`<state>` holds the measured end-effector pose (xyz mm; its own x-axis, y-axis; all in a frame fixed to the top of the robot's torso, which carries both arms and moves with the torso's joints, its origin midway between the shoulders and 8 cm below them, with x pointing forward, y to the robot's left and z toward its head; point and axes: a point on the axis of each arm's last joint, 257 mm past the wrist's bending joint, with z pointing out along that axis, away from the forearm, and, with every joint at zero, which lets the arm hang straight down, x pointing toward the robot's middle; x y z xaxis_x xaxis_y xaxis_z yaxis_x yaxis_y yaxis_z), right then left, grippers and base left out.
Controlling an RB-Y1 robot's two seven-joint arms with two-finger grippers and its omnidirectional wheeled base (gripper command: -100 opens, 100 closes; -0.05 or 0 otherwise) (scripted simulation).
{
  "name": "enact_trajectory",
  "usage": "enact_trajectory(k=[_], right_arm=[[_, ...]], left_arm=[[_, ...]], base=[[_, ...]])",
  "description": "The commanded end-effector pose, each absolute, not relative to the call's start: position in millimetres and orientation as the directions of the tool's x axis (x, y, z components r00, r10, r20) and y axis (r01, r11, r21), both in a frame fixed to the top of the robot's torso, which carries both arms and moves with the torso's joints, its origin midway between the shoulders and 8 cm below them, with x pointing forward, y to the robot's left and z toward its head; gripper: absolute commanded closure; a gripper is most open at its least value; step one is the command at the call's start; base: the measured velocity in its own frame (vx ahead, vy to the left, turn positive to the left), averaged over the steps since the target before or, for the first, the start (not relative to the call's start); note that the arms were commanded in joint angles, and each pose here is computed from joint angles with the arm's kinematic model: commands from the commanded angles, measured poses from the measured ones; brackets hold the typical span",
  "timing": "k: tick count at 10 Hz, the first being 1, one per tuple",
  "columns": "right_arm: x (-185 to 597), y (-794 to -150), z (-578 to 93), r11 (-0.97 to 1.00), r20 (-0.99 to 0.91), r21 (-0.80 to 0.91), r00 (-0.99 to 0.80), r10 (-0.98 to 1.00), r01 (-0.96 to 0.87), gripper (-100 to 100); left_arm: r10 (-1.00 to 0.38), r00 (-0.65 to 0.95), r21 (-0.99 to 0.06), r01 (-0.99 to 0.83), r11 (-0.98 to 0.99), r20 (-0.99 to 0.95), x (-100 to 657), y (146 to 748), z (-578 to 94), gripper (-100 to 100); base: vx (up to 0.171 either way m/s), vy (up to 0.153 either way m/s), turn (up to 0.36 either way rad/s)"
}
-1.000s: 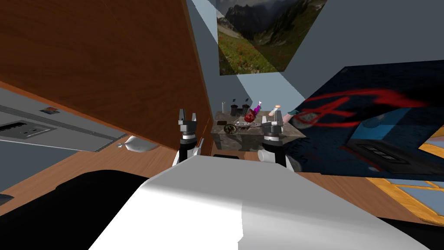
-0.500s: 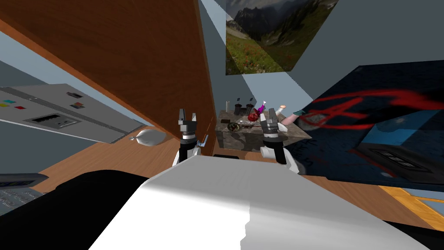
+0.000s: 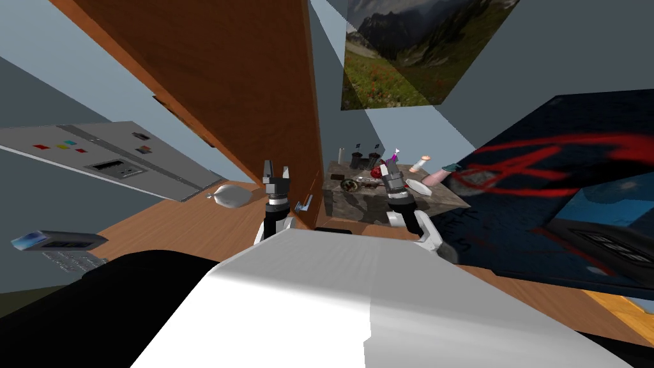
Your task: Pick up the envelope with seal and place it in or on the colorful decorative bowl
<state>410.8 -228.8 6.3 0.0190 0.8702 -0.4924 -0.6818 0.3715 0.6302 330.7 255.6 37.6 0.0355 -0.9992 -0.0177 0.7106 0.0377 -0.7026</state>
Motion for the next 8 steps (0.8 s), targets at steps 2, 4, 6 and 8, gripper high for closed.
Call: enact_trajectory(k=[2, 4, 6, 8], right_arm=[[420.5, -222.3, 1.6, 0.442, -0.598, 0.563, 0.025, 0.801, -0.698, -100], [427.1, -219.3, -3.3, 0.491, -0.67, 0.509, 0.033, 0.741, -0.707, -100], [434.1, -217.5, -9.8, 0.538, -0.739, 0.45, 0.041, 0.672, -0.713, -100], [441.3, -217.4, -18.1, 0.581, -0.803, 0.385, 0.05, 0.594, -0.717, -100]], left_arm=[[-0.999, 0.036, -0.703, 0.711, 0.038, -0.018, 330.6, 255.6, 37.5, 0], [-0.999, 0.036, -0.703, 0.711, 0.038, -0.018, 330.6, 255.6, 37.5, 0], [-0.999, 0.036, -0.703, 0.711, 0.038, -0.018, 330.6, 255.6, 37.5, 0], [-0.999, 0.036, -0.703, 0.71, 0.038, -0.018, 330.6, 255.6, 37.5, 0]], base=[[-0.044, 0.044, 0.103], [-0.047, 0.049, 0.122], [-0.044, 0.043, 0.101], [-0.039, 0.043, 0.112]])
